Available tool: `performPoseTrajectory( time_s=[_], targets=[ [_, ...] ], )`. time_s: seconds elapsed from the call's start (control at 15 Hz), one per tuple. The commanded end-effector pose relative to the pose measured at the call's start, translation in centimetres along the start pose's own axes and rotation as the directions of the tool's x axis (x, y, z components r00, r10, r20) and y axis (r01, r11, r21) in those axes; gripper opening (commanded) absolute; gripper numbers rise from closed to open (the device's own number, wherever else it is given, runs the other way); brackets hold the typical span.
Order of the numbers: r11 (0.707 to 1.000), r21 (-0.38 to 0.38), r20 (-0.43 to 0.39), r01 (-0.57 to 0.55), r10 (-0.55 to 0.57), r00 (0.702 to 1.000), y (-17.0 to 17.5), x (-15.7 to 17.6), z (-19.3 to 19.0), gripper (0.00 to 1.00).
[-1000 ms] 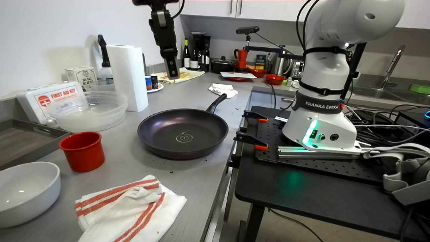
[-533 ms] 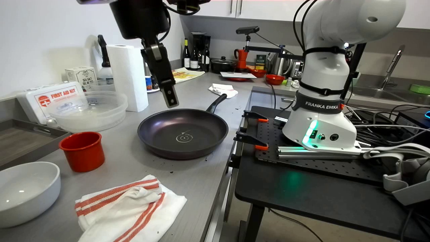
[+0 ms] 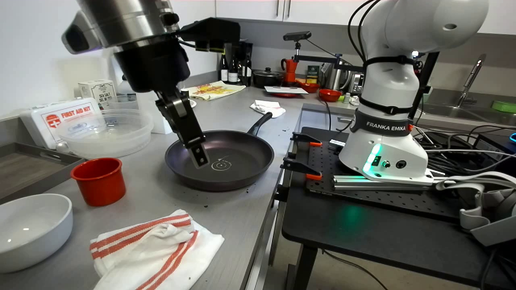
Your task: Use the white tea towel to wipe the grey pan
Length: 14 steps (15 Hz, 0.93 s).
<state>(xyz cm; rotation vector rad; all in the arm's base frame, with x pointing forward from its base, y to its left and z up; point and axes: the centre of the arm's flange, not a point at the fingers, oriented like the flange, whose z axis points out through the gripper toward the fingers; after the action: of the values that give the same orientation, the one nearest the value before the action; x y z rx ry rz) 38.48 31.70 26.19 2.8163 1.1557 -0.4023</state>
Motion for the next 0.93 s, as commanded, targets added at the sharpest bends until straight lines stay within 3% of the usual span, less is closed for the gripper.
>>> performPoseTrajectory(
  time_s=[0.0, 0.87],
  targets=[
    [0.997, 0.022, -0.013, 0.077, -0.077, 0.997, -0.1, 2.8, 1.4, 1.0],
    [0.967, 0.127, -0.035, 0.221, -0.218, 0.975, -0.5, 8.6, 8.0, 1.0]
  ],
)
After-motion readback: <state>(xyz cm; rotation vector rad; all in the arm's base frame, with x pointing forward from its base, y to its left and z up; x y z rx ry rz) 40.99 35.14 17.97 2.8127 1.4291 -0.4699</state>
